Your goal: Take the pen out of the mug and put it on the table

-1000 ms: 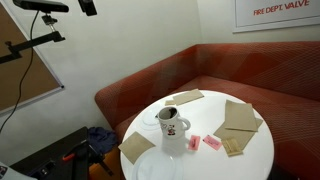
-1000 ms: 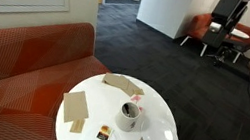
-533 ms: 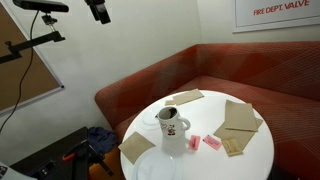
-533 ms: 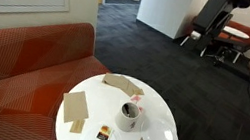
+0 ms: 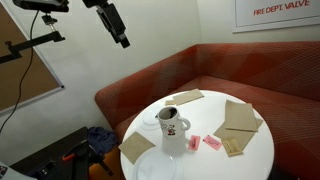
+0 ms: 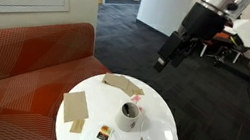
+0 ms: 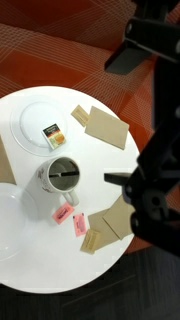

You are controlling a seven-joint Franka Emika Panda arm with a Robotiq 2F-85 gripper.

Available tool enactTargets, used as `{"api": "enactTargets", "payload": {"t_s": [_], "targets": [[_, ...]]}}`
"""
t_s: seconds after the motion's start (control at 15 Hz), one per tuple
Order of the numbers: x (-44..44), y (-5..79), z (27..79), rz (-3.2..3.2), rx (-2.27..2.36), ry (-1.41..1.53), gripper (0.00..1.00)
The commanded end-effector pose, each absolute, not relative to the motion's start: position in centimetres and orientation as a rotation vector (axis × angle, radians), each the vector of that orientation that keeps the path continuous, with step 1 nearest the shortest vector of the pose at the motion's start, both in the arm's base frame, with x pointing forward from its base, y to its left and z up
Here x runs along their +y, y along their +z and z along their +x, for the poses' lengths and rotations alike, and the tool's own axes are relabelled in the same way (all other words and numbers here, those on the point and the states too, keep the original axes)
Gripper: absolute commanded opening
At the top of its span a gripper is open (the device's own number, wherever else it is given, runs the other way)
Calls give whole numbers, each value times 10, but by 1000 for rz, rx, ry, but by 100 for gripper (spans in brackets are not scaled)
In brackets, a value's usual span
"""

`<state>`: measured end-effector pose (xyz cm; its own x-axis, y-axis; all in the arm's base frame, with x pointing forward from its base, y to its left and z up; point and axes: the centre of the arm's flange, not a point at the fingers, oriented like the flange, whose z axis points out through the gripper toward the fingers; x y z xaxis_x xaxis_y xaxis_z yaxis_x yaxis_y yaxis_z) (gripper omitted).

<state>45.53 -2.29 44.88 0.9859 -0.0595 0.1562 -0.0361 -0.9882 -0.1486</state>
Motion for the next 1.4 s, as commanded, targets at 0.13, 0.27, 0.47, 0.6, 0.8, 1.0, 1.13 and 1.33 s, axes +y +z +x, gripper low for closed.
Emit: {"api": "enactTargets", "payload": {"t_s": [0.13, 0.27, 0.47, 0.6, 0.8, 1.0, 1.13, 1.33], "targets": [[-13, 394, 466, -3071, 53, -219, 100], [-11, 376, 470, -3087, 9, -206, 100], [-13, 354, 476, -3108, -30, -184, 100], [-16, 340, 478, -3122, -50, -181, 100], [-19, 320, 478, -3146, -70, -194, 100], [-23, 300, 476, -3170, -95, -235, 100], [-25, 289, 474, -3175, -115, -241, 100], [-28, 274, 471, -3168, -122, -224, 100]]}}
